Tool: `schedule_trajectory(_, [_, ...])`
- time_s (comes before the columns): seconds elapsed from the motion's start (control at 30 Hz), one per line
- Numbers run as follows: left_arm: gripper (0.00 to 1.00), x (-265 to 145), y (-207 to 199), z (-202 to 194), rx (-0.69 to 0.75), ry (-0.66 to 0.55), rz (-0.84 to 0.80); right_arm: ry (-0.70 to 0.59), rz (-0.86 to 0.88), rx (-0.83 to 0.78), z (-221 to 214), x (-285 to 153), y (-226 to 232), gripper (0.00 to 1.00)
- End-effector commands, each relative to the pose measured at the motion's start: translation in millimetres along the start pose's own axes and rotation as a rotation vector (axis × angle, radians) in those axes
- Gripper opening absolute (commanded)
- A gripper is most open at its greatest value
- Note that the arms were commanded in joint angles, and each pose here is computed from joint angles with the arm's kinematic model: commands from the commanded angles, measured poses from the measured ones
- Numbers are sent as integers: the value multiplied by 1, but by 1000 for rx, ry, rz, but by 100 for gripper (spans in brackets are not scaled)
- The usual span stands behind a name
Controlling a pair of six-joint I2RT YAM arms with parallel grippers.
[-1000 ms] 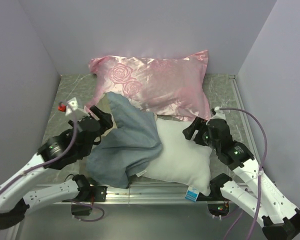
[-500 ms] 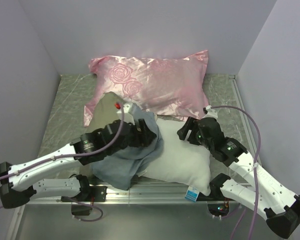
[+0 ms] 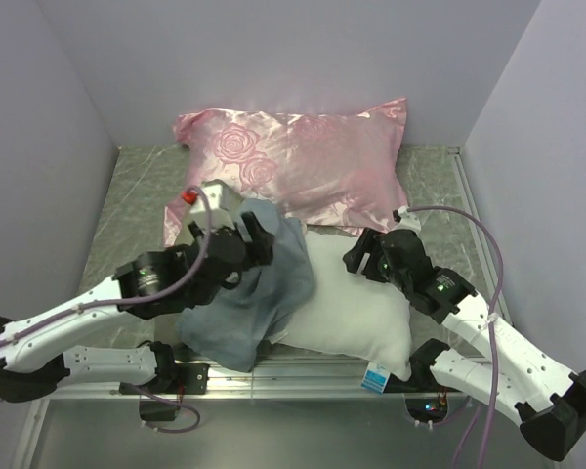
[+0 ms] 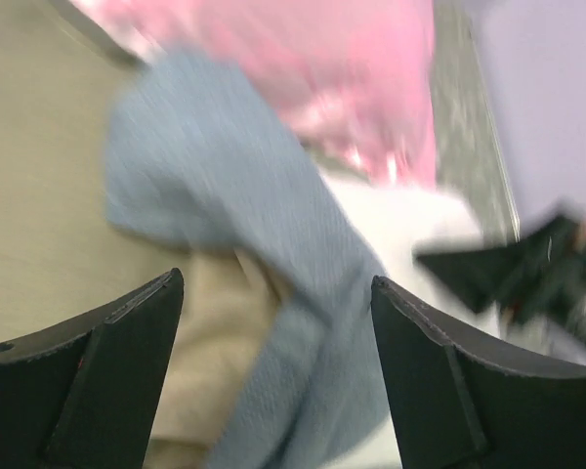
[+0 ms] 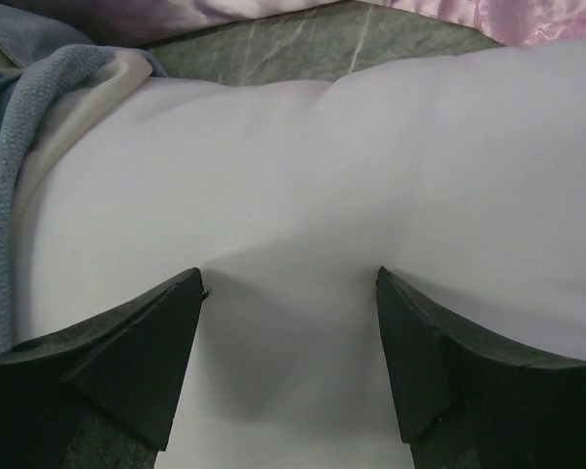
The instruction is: Remove the pillowcase from the pillow
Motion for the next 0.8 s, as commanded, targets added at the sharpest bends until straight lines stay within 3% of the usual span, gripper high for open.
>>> schedule_trajectory(0.0, [83,-3,47,31,4,-134,236,7,13,6,-4,5,6,79])
schedule_trajectory(0.17, [81,25,91,32,-62,-67,213,7,40,-17,3,0,17,79])
schedule_trajectory(0.27, [81,37,89,26,-59,-45,140,18,66,-40,6,0,25,79])
schedule_trajectory(0.4, [83,51,117,43,-65,-84,306,78,88,-93,3,10,36,79])
schedule_trajectory(0.57, [80,83,140,46,-52,23,294,139,93,-151,1,19,45,78])
schedule_trajectory(0.77, [78,88,124,64,-116,73,145,222,-9,-184,5,9,38,79])
Point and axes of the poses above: each gripper's point midway between its finger pads, its own x axis out along the fingers, its own y axis along the line the jaws close on, z = x × y, the point moved 6 cm from there along -x, back along the fingers, and after that the axes turned 1 degree about -x, right-handed, at the moved point
